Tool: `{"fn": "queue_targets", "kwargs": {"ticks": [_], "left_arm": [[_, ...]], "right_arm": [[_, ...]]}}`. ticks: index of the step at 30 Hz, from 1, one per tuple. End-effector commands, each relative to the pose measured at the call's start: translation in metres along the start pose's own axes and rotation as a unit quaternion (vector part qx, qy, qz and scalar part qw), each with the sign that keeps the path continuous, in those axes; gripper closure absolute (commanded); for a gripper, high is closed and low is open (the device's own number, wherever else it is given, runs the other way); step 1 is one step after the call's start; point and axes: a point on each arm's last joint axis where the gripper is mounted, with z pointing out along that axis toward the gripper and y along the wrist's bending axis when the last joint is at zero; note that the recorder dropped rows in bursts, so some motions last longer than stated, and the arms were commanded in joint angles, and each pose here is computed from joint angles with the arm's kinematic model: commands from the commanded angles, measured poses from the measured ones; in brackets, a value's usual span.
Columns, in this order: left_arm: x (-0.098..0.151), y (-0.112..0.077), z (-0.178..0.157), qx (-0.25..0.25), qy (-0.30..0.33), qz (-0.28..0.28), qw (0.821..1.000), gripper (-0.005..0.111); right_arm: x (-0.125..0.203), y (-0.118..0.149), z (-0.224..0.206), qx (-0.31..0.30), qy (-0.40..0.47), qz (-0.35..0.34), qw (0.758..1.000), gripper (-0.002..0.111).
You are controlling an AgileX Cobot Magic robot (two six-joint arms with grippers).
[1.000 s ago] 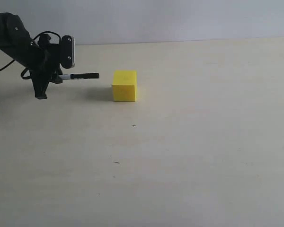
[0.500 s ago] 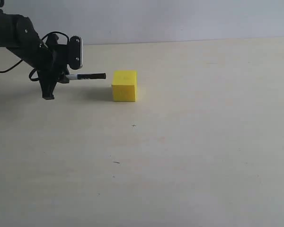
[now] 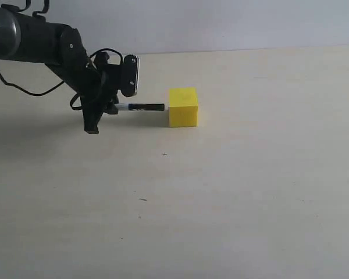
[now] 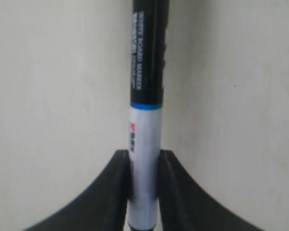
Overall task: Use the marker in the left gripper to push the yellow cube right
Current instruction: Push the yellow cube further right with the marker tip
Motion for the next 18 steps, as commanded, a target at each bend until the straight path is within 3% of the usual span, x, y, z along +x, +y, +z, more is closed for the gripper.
{"fn": "queue_targets", "kwargs": {"ticks": [1,7,15,18], "left_arm": [[0.018,0.003,-0.001,0.01,0.012,-0.044,0.999,0.107],[0.024,0.005,-0.002,0.005,0.019,-0.059,0.998,0.107],[-0.046,-0.007,0.019,0.006,-0.015,-0.001,1.0,0.107],[-0.053,-0.002,0.017,-0.004,-0.022,-0.019,1.0,0.107]], "right_arm": [[0.0,0.0,0.0,0.002,-0.004,0.001,1.0,0.108],[0.0,0.0,0.0,0.002,-0.004,0.001,1.0,0.108],[0.0,0.0,0.0,0.002,-0.004,0.001,1.0,0.108],[0.0,0.0,0.0,0.002,-0.004,0.001,1.0,0.108]]}}
